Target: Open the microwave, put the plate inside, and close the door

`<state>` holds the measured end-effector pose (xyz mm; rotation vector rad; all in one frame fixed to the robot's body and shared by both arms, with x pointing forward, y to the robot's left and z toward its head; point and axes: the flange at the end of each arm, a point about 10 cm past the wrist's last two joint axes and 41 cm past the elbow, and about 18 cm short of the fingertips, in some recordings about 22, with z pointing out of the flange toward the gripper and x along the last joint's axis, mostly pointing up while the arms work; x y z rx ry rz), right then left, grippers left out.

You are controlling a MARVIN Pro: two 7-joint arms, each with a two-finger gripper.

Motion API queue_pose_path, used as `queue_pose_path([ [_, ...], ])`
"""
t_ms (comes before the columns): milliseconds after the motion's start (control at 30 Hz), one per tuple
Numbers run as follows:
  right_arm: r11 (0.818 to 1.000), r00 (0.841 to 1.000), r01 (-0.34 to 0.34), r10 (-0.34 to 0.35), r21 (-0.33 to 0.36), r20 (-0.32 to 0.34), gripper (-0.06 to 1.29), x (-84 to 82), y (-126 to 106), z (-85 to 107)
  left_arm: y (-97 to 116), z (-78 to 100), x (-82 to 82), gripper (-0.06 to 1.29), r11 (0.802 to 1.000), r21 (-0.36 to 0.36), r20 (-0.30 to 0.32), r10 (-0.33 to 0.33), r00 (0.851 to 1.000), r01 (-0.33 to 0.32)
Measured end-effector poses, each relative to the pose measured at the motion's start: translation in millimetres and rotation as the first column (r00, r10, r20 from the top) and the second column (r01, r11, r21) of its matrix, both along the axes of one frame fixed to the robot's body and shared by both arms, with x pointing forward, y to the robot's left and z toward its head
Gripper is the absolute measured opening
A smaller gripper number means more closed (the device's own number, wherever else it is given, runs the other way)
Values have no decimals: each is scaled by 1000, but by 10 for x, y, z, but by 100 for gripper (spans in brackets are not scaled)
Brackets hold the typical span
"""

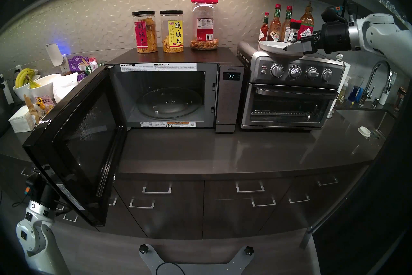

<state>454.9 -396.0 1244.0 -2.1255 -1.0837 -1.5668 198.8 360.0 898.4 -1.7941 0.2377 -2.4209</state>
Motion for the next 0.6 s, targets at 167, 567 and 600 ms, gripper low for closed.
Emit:
queue_pose_path([
  [167, 1000, 1000, -6, 6, -17, 2, 123, 4, 11, -3, 0, 0, 0, 125, 1000, 0, 0, 0, 1000, 0],
  [567, 999, 997, 49, -49, 1, -54, 123, 90, 27, 66, 0, 0, 0, 125, 1000, 0, 0, 0, 1000, 0],
  [600, 999, 997, 52, -52, 3, -56, 123, 98, 27, 72, 0, 0, 0, 125, 1000, 0, 0, 0, 1000, 0],
])
